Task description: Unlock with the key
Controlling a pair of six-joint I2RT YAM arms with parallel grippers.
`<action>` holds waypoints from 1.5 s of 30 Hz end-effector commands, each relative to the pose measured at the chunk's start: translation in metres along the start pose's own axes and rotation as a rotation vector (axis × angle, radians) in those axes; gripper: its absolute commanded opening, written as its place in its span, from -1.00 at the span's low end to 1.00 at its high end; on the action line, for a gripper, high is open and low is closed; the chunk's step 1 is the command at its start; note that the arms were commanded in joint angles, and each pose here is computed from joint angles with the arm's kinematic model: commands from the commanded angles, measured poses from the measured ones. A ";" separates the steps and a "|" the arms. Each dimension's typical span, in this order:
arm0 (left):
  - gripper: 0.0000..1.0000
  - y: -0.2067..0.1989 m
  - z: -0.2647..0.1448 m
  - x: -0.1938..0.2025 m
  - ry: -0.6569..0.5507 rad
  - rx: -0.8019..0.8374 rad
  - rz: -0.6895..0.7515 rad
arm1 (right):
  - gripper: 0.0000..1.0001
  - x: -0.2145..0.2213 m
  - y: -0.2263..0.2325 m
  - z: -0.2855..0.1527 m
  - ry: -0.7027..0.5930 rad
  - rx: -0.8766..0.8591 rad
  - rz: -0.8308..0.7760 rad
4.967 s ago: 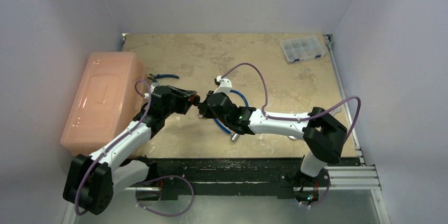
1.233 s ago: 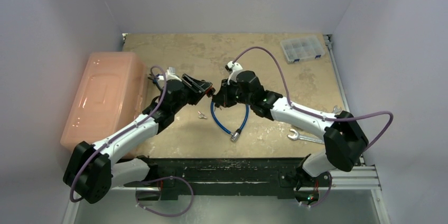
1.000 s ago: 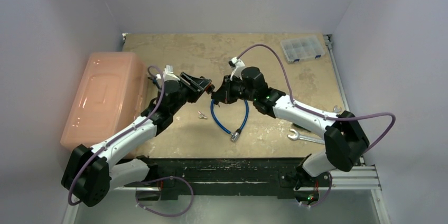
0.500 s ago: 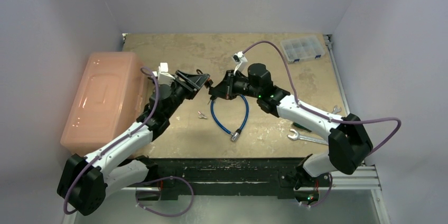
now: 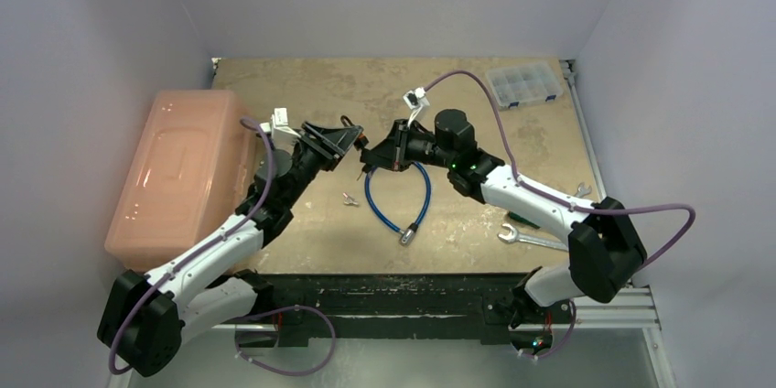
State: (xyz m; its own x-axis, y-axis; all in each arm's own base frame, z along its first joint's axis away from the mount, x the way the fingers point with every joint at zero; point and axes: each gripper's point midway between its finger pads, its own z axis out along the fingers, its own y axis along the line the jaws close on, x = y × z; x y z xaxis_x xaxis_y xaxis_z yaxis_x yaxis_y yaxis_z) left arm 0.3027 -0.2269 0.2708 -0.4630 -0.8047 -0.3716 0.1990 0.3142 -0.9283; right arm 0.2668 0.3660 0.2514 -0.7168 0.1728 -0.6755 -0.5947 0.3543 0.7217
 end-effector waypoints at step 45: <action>-1.00 0.019 0.004 0.048 0.163 -0.140 -0.236 | 0.55 -0.002 -0.017 -0.059 -0.136 0.338 -0.405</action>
State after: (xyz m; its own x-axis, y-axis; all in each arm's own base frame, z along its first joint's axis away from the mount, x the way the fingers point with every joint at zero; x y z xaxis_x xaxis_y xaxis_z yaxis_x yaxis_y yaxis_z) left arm 0.2821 -0.2601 0.1921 -0.6427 -0.7512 -0.1501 -0.1169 0.2898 -0.9499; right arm 0.2604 0.3072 0.2332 -0.4374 0.0337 -0.8986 -0.6225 0.7098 0.3297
